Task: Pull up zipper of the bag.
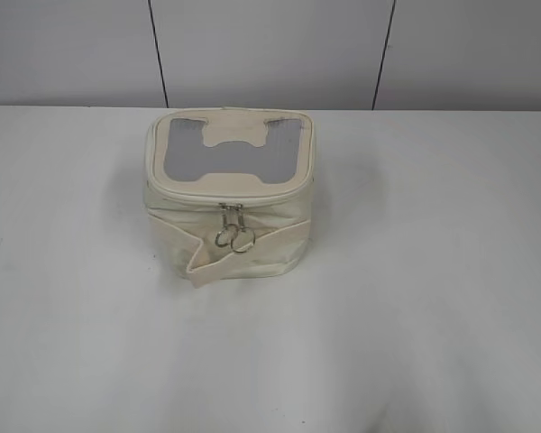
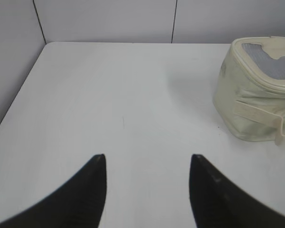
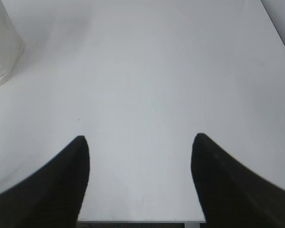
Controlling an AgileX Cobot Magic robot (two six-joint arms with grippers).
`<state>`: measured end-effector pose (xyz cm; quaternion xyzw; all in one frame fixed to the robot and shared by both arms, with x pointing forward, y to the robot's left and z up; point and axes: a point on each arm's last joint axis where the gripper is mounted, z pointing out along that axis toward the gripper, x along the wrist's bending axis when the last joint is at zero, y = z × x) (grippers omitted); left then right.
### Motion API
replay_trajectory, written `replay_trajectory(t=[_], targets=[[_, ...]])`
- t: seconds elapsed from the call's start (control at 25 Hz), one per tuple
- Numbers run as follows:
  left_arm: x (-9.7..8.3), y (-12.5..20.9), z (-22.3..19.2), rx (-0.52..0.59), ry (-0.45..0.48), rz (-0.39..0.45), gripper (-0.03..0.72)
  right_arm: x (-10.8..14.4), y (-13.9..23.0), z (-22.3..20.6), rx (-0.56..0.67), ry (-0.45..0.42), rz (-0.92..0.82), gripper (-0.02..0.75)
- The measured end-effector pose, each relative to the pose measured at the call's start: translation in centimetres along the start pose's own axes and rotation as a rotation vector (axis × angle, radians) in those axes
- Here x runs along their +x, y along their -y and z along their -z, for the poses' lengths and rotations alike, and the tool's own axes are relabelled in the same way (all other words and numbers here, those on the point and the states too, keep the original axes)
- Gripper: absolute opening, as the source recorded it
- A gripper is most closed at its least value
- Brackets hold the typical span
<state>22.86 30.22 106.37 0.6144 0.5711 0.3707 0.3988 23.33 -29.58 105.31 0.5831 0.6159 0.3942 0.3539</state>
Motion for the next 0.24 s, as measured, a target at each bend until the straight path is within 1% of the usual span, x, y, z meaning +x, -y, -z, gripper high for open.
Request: replay_trajectory(t=[0.24], targets=[[0.0, 0.0, 0.0, 0.0, 0.0, 0.0, 0.427, 0.0, 0.0, 0.0, 0.0, 0.0, 0.001, 0.526]])
